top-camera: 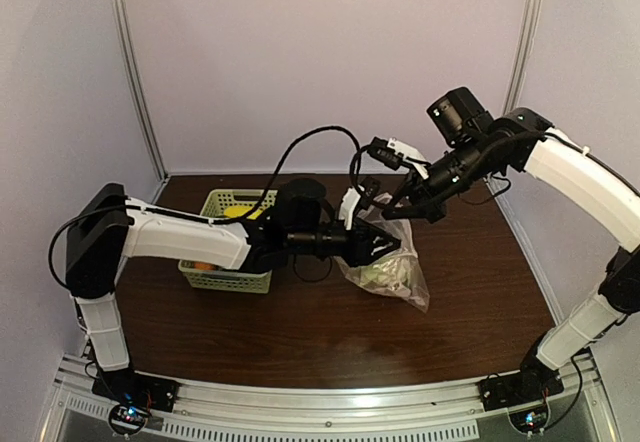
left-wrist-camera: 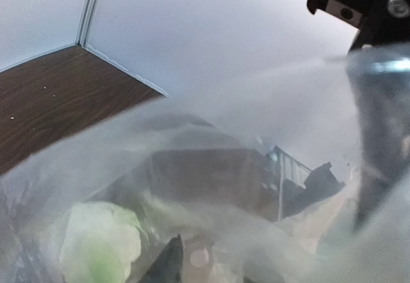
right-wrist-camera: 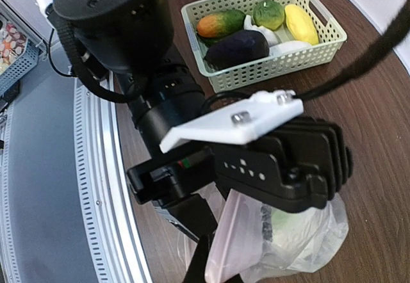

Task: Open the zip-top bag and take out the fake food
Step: Adjust the zipper food storage bag at the center of the board.

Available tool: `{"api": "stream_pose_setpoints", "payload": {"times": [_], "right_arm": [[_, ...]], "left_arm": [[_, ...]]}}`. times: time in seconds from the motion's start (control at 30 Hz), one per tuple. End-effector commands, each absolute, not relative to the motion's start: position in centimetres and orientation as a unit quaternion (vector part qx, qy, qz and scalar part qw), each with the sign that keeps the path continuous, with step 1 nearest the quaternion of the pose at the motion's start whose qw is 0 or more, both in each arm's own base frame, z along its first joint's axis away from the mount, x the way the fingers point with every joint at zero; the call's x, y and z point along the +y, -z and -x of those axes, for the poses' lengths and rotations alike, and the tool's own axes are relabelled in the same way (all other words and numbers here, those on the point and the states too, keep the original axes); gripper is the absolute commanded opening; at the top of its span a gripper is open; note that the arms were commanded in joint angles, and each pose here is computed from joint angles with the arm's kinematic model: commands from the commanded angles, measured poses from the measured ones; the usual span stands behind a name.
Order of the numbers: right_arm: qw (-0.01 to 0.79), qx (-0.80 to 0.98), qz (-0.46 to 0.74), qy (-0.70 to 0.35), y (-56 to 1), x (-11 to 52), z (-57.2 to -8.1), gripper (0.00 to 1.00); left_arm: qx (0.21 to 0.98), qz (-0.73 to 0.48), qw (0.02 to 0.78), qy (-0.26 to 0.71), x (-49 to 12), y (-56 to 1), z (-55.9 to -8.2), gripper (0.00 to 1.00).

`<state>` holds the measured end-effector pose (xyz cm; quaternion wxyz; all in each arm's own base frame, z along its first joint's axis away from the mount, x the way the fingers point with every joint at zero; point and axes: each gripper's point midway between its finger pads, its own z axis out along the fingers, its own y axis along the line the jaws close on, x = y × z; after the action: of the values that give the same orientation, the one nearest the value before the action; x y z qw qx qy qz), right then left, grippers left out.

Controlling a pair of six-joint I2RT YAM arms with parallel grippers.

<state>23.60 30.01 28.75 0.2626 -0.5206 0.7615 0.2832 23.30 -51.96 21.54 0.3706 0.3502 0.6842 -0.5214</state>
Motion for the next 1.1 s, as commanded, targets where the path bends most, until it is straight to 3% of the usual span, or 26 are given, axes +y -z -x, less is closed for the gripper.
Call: {"api": "stream_pose_setpoints", "payload": {"times": [0.0, 0.2, 0.33, 0.7, 0.87, 1.07], "right_arm": [[0.284, 0.72, 0.532, -0.344, -32.9, 31.1, -21.7, 0.0], [0.268, 0.729, 0.53, -0.341, -29.7, 31.7, -22.7, 0.0], [0.271, 0.73, 0.525, -0.344, -28.8, 31.9, -23.3, 0.0], [0.228, 0.716, 0.518, -0.409, -28.9, 32.9, -21.7, 0.0], [0.157, 0.715, 0.501, -0.461, -27.1, 32.8, -21.3, 0.04], [0.179, 0.718, 0.499, -0.451, -27.8, 32.2, -22.0, 0.05]], "left_arm": [[0.733, -0.38, 0.331, 0.456, -50.4, -21.4, -22.5, 0.36], [0.811, -0.42, 0.283, 0.294, -46.3, -16.2, -23.4, 0.38], [0.83, -0.434, 0.253, 0.243, -44.6, -13.6, -23.5, 0.38], [0.858, -0.365, 0.256, 0.256, -44.5, -10.0, -27.3, 0.39], [0.863, -0.342, 0.242, 0.282, -45.5, -8.1, -28.5, 0.54], [0.882, -0.294, 0.232, 0.286, -45.2, -6.9, -29.4, 0.53]]}}
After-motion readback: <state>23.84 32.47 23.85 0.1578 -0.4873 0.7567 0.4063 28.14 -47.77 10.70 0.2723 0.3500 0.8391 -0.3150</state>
